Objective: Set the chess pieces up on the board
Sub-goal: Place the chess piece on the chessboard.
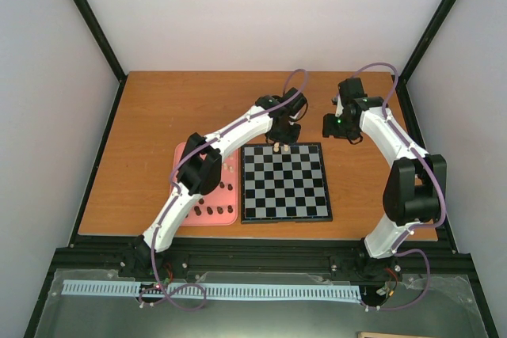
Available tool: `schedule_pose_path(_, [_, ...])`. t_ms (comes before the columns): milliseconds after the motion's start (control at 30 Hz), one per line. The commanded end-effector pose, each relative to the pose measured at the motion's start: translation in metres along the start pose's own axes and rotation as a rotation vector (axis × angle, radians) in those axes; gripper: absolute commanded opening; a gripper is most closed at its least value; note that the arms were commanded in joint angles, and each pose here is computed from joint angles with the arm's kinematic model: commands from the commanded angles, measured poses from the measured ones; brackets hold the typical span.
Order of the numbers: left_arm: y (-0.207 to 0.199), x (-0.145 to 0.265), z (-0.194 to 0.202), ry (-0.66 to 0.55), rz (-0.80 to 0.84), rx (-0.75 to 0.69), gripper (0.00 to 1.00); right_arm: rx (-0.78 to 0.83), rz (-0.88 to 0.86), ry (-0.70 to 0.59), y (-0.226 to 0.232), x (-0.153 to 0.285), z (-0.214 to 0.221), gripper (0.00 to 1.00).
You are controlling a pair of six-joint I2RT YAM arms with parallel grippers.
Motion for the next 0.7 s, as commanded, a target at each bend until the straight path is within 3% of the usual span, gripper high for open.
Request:
schedule_pose_path(0, [-0.004, 0.001, 0.000, -0.011, -0.012, -0.035, 0.05, -0.007, 0.002, -0.018, -0.003, 0.000, -0.006, 0.59])
schedule_pose_path(267, [-0.004, 0.012, -0.003, -0.032, -0.009, -0.056, 0.20, -0.004, -0.003, -0.022, -0.002, 0.000, -0.007, 0.59])
schedule_pose_path(667, [-0.009, 0.017, -0.003, -0.026, 0.026, -0.061, 0.34, -0.005, -0.004, -0.022, -0.003, -0.001, -0.010, 0.59])
Point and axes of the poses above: each gripper's point midway between its finger pads, its own x axis back along the fingers, its own y axis along the line the jaws close on, z = x × y, the point moved 6 cm from there along x, back along the fingers, and after that the axes turned 15 degrees about x, right-handed, at the moved point
